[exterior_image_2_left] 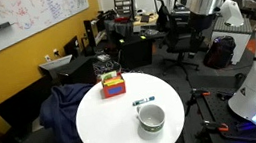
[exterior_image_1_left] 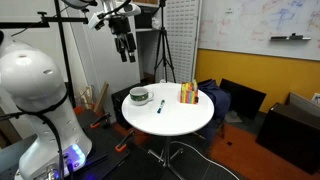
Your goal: Put the green marker inside the white and green mug
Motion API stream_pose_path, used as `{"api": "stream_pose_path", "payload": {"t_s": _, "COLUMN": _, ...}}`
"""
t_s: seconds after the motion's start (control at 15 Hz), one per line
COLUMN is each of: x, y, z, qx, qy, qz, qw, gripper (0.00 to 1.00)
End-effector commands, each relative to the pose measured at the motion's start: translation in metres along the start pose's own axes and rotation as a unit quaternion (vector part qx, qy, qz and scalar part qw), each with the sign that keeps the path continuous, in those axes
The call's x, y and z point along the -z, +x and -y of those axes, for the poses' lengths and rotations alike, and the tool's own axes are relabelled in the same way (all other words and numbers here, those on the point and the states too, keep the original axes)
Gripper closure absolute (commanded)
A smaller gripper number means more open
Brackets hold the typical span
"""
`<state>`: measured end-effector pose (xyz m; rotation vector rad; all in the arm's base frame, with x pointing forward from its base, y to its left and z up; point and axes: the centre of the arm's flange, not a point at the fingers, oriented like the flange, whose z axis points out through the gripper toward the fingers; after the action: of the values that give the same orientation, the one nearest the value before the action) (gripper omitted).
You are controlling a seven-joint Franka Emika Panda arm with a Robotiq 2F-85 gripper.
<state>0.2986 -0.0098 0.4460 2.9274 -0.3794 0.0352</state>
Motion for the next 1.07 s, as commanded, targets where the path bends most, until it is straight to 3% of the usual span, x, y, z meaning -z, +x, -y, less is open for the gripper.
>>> {"api": "stream_pose_path", "payload": {"t_s": 0.0, "x": 0.000, "y": 0.000, "z": 0.000, "qx": 0.000, "qy": 0.000, "qz": 0.000, "qw": 1.0000, "gripper": 0.00}}
{"api": "stream_pose_path", "payload": {"t_s": 0.4, "x": 0.000, "y": 0.000, "z": -0.001, "qx": -0.003, "qy": -0.001, "qz": -0.008, "qw": 1.0000, "gripper": 0.00}}
{"api": "stream_pose_path", "payload": {"t_s": 0.8, "x": -0.001, "y": 0.021, "z": -0.020, "qx": -0.002, "qy": 0.015, "qz": -0.103, "qw": 0.9946, "gripper": 0.00}}
{"api": "stream_pose_path", "payload": {"t_s": 1.0, "x": -0.007, "y": 0.037, "z": -0.033, "qx": 0.010, "qy": 0.023, "qz": -0.131, "qw": 0.9911, "gripper": 0.00}}
